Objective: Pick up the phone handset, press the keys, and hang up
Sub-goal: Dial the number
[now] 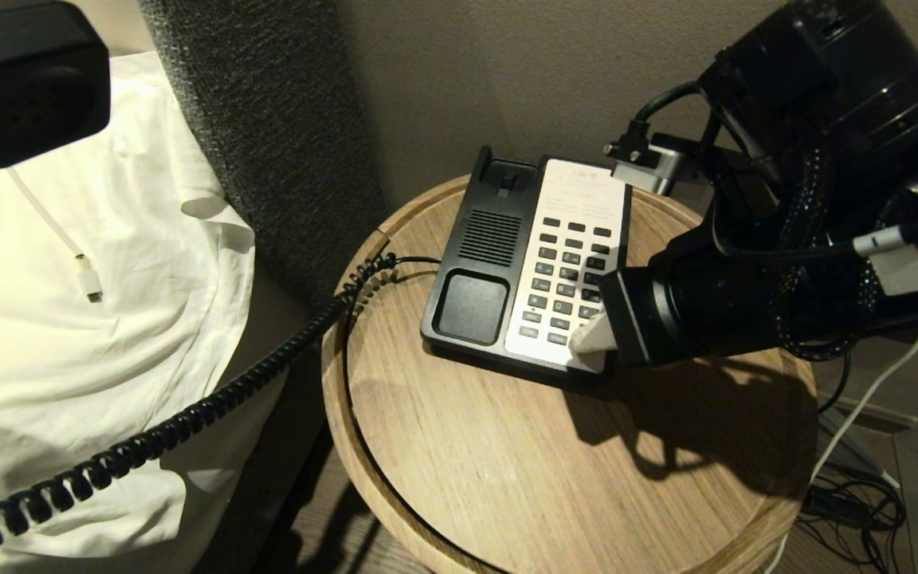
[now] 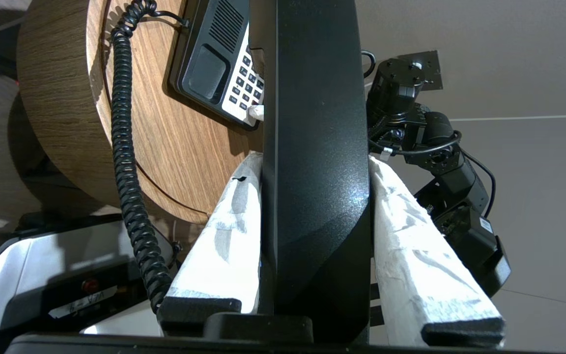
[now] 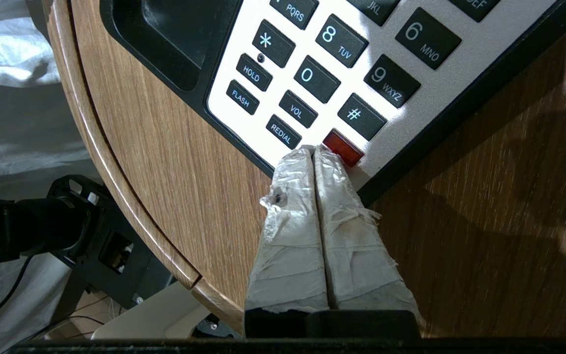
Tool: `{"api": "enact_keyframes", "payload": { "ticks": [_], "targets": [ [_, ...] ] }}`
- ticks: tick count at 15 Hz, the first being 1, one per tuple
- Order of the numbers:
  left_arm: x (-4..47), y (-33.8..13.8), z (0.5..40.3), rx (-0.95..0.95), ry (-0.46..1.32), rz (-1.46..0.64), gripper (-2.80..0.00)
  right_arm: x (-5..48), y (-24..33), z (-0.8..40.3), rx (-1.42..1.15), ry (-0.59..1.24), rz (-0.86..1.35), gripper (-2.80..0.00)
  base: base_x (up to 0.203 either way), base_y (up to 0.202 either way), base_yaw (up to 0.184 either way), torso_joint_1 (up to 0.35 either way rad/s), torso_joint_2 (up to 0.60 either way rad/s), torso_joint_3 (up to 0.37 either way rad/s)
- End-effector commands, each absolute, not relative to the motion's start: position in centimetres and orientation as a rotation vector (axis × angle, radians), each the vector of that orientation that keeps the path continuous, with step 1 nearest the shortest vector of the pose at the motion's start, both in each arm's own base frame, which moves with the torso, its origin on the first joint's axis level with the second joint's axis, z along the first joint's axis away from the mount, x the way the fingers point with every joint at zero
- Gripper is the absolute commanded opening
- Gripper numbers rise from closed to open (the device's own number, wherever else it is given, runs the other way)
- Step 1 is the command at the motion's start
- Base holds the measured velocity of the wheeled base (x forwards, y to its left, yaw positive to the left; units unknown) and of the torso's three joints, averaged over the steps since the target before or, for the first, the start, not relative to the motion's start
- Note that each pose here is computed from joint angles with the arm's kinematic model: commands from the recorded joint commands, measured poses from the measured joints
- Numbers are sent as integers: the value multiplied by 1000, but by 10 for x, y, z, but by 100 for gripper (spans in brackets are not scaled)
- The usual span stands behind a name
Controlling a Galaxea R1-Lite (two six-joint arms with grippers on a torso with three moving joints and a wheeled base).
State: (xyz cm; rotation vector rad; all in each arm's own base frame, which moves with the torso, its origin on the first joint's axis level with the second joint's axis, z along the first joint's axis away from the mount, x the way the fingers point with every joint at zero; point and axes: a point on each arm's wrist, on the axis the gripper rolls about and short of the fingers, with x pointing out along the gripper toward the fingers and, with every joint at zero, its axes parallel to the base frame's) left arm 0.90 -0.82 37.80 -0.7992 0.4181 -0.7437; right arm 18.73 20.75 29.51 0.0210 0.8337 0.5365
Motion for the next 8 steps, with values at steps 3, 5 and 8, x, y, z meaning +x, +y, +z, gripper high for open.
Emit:
{"api": "enact_keyframes", "payload": {
  "ticks": [3,5,8],
  "targets": [
    [9,-8,378,-803,422,-741,-280,187,206,297,29,829,535,-280,0,0,0,0,0,0],
    [9,-9,378,-805,422,-742,-280,184,203,304,47,811,544,-280,0,0,0,0,0,0],
    [10,-9,378,-801,425,-740,-280,179,199,310,57,801,550,-280,0,0,0,0,0,0]
  ]
}}
